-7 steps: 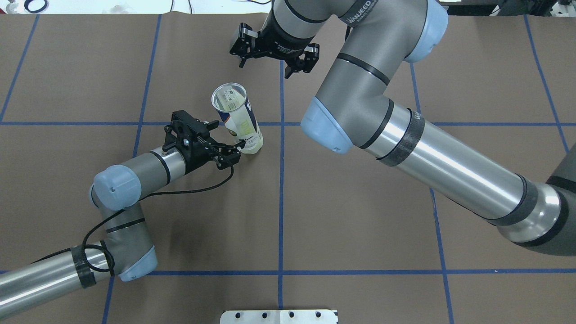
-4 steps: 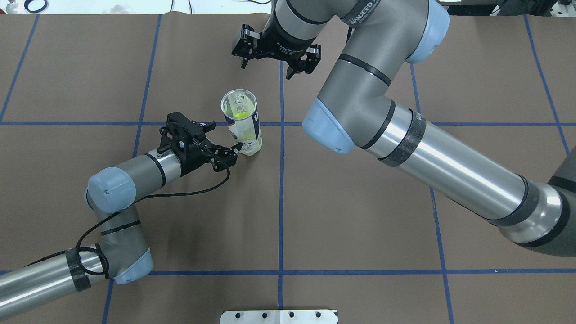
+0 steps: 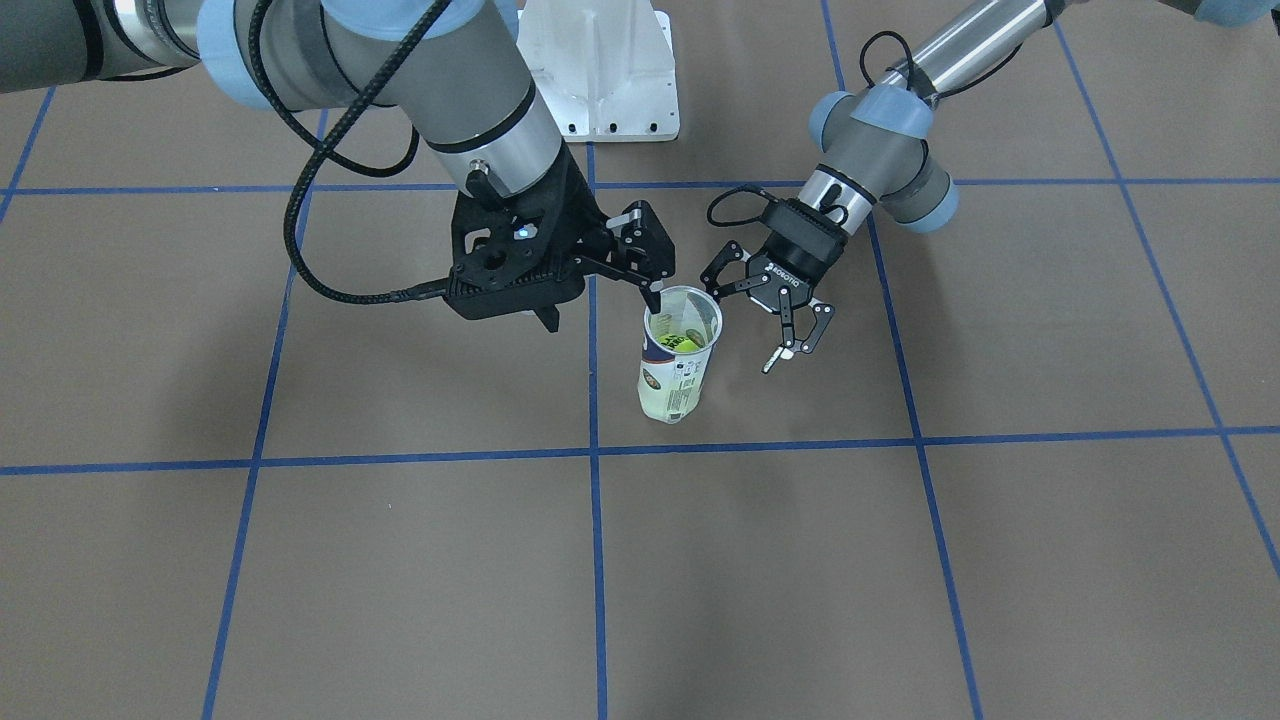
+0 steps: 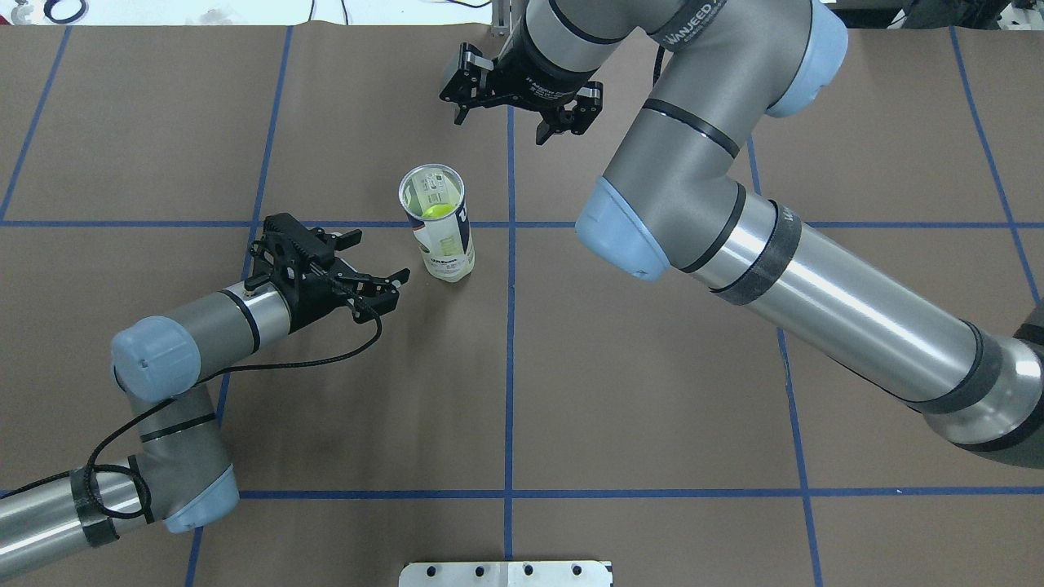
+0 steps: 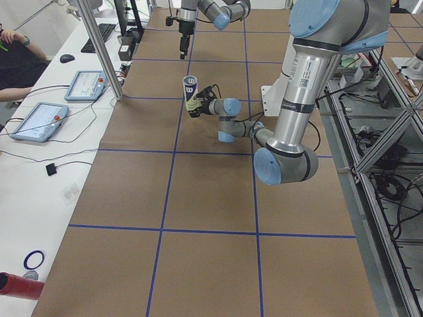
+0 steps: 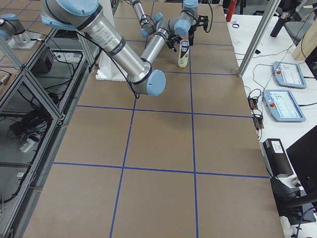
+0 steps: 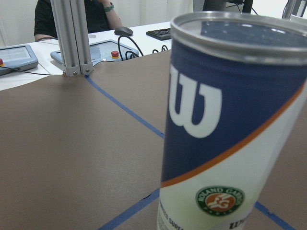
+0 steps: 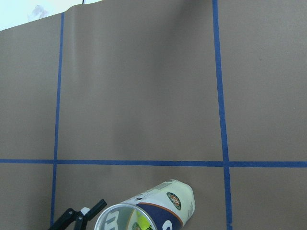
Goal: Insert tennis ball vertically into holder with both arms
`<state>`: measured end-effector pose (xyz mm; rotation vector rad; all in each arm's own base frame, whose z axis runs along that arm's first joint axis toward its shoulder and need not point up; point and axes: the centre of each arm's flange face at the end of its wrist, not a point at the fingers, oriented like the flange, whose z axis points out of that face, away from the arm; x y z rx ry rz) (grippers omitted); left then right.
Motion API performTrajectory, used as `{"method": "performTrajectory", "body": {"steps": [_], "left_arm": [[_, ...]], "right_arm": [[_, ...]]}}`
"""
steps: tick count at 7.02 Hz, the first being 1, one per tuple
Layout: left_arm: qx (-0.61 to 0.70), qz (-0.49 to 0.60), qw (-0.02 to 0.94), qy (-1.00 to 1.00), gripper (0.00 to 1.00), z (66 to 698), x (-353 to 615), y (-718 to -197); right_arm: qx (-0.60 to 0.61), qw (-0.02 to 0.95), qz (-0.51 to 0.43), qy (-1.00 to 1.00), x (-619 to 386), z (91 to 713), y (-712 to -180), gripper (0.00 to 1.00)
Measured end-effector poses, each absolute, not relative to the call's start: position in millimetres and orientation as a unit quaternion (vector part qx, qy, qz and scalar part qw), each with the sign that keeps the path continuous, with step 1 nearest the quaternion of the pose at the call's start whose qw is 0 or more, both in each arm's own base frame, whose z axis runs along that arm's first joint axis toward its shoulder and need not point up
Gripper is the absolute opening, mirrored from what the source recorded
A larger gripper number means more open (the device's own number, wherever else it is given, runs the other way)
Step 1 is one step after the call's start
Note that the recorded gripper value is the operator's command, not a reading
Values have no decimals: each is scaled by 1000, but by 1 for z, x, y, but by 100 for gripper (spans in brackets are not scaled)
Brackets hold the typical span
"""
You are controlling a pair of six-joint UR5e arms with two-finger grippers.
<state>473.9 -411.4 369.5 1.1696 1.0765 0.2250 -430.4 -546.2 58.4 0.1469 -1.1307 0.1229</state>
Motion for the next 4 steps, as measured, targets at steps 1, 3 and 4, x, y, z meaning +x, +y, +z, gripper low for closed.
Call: {"method": "performTrajectory", "body": {"steps": [1, 3, 4], "left_arm": [[516, 109, 695, 488, 99, 377, 465, -402], [468, 155, 709, 504, 99, 393, 405, -388], [395, 168, 767, 478, 99, 416, 334, -437]], "right_arm": [[69, 841, 60, -534, -428, 63, -546, 99], [73, 855, 52, -510, -396, 108, -560, 99], [88, 881, 11, -465, -344, 179, -580, 99]]}}
